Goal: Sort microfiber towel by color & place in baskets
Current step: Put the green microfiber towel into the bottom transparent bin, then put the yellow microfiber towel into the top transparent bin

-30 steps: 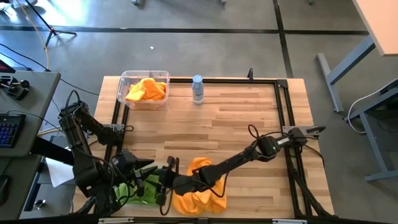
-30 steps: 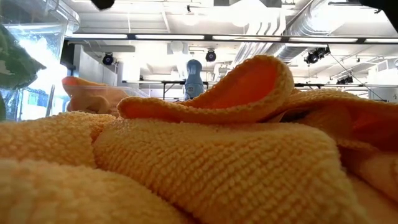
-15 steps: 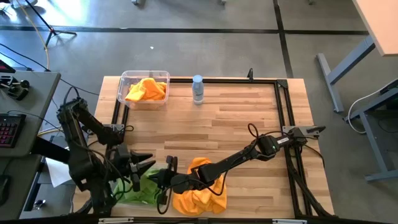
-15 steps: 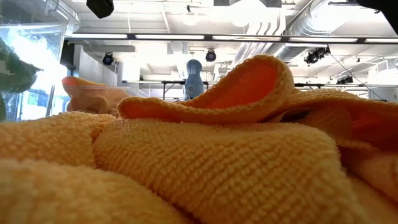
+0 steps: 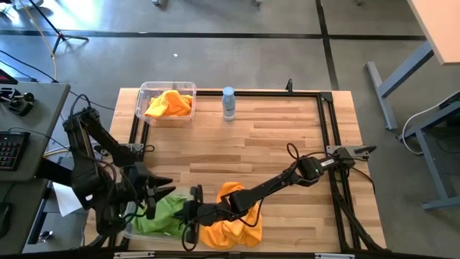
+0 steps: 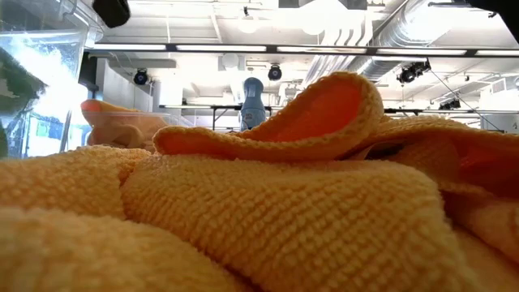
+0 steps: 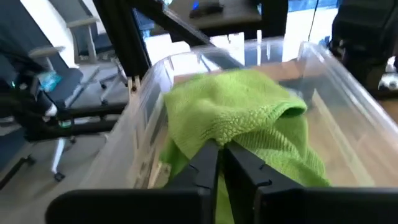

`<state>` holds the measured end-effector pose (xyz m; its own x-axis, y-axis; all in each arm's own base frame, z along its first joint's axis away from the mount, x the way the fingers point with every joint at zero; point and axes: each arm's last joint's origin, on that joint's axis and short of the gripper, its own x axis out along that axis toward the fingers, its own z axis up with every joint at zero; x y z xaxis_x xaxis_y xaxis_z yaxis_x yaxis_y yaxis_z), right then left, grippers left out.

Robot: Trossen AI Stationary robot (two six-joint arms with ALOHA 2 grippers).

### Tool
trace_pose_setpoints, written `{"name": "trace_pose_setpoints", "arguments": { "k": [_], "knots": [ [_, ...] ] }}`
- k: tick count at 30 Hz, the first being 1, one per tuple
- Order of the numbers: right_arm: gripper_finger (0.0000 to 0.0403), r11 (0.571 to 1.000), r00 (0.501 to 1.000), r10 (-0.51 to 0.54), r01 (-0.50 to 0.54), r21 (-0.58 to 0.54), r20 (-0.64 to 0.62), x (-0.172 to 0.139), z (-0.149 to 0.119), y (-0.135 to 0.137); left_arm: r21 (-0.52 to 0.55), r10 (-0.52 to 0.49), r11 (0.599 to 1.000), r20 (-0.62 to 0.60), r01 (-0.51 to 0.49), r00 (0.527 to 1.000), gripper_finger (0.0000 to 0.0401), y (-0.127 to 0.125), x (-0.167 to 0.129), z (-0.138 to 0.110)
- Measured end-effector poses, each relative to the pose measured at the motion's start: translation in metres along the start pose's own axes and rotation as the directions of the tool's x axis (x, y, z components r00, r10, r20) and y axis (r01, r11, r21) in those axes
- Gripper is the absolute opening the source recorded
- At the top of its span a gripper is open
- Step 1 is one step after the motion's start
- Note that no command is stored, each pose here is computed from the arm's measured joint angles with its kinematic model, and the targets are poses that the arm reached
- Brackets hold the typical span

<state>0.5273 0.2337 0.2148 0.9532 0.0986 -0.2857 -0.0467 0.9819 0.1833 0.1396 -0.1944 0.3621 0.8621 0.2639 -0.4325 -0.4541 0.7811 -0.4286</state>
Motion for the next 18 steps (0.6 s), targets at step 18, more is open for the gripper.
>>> {"name": "trace_pose_setpoints", "arguments": {
  "k": [18],
  "knots": [
    [0.0133, 0.990, 0.917, -0.109, 0.135, 0.042, -0.383, -0.091, 0.063, -0.010, -0.023, 0.008, 1.000, -0.108, -0.010, 0.994, 0.0133, -0.001, 0.001, -0.005]
  ]
}}
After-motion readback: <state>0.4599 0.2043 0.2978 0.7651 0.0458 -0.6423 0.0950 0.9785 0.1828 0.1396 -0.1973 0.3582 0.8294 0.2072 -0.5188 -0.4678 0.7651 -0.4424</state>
